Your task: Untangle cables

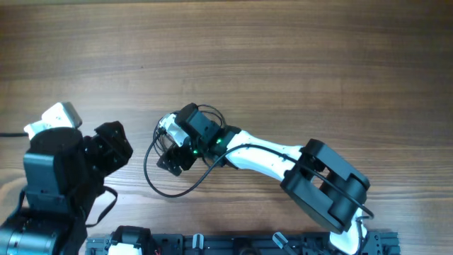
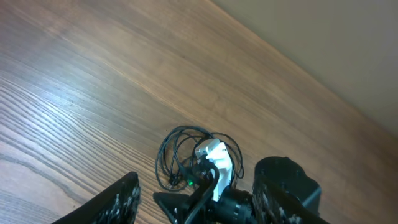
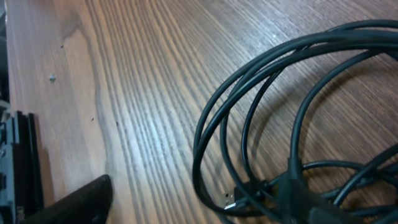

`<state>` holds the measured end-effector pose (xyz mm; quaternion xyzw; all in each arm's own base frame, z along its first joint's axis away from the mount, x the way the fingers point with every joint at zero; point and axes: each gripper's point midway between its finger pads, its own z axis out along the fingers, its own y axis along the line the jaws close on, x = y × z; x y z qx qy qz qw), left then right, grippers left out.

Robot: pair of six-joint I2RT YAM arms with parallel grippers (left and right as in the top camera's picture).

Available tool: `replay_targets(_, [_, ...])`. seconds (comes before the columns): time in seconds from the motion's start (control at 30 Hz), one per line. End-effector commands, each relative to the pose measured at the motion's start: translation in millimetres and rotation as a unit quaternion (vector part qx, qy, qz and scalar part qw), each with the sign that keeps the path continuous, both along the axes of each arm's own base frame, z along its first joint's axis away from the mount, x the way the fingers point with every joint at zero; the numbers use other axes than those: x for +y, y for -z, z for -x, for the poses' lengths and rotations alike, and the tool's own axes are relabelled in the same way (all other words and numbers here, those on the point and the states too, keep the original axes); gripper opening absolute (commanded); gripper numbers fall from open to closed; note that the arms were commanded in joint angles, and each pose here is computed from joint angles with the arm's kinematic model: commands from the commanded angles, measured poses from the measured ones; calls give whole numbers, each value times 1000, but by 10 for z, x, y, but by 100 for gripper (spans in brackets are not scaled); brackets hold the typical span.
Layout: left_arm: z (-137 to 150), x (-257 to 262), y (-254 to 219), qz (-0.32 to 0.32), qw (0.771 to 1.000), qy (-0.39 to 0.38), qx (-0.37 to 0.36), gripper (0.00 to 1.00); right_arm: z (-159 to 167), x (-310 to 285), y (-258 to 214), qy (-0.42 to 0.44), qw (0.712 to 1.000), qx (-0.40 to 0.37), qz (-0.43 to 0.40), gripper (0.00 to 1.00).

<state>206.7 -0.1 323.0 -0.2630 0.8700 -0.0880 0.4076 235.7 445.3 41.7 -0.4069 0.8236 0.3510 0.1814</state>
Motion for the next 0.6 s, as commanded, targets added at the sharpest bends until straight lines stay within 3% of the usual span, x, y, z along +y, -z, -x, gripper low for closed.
replay_targets(0.0, [26, 37, 25, -7, 1000, -8, 7, 60, 10, 29, 250, 6, 1000, 21, 5, 80])
replay_targets(0.07, [40, 39, 41, -8, 1000, -8, 11, 60, 6, 35, 361, 17, 999, 34, 9, 78])
replay_targets(0.13, [52, 40, 54, -8, 1000, -8, 15, 61, 13, 26, 458, 18, 999, 40, 15, 68])
replay_targets(0.17, [58, 41, 60, -8, 1000, -8, 16, 61, 18, 16, 503, 22, 999, 46, 19, 55])
replay_targets(0.2, [63, 42, 65, -9, 1000, -8, 18, 61, 24, 10, 515, 24, 998, 49, 20, 26])
replay_targets(0.27, [68, 42, 71, -9, 1000, -8, 19, 61, 42, 1, 504, 24, 998, 55, 22, 4])
replay_targets(0.47, [74, 43, 77, -10, 1000, -7, 21, 61, 37, -220, 347, 35, 995, 79, 58, 4])
replay_targets(0.57, [73, 44, 78, -11, 1000, -7, 21, 63, -64, -373, -192, 26, 996, 56, 59, 4])
